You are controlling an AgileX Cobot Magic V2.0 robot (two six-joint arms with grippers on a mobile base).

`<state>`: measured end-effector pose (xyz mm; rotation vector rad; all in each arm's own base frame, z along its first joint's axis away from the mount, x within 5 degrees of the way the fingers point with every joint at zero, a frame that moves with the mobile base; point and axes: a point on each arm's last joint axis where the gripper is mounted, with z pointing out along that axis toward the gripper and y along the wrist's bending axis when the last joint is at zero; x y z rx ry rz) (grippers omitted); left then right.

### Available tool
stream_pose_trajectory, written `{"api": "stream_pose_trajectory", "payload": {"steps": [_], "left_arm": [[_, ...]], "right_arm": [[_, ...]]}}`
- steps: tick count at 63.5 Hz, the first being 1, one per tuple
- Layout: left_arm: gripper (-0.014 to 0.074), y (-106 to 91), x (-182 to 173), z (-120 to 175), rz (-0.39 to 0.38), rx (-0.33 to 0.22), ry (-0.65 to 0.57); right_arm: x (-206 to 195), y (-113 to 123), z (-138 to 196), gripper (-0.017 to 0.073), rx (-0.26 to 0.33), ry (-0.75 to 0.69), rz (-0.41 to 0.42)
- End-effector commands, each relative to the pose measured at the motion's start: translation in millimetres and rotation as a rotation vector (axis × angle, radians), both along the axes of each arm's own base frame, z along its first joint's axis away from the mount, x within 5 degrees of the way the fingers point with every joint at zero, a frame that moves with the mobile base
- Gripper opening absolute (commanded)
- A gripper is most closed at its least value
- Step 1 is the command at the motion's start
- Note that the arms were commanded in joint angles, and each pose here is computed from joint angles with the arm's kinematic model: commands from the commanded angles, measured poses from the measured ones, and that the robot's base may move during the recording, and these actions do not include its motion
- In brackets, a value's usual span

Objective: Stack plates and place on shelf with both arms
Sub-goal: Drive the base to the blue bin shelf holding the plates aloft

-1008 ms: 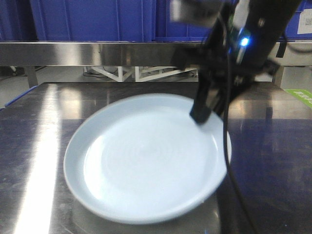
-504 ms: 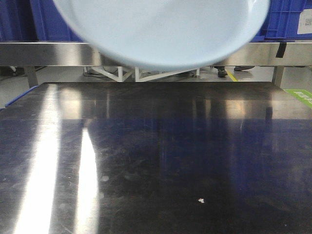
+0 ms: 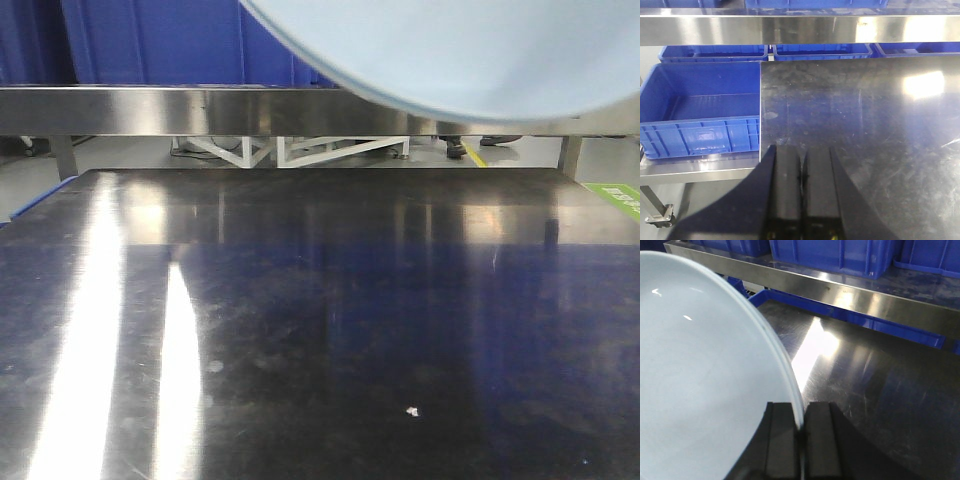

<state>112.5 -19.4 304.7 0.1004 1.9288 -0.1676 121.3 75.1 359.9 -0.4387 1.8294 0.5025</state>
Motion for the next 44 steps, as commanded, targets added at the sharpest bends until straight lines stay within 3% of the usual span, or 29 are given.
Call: {"api": "stream_pose_trajectory", "payload": {"steps": [1,44], "left_arm": [[0.0083,-0.9,1.7,15.7,0.0,-0.031,-0.096],[0.0083,-0.9,1.7,15.7,0.0,-0.031,-0.096]], "right_arm": [[0.7,-2.5,18.4,0.0058,0.083,-0.116,-0.031],[0.6,-2.4,17.7,0.0058,0.08,-0.111,-0.03]]}}
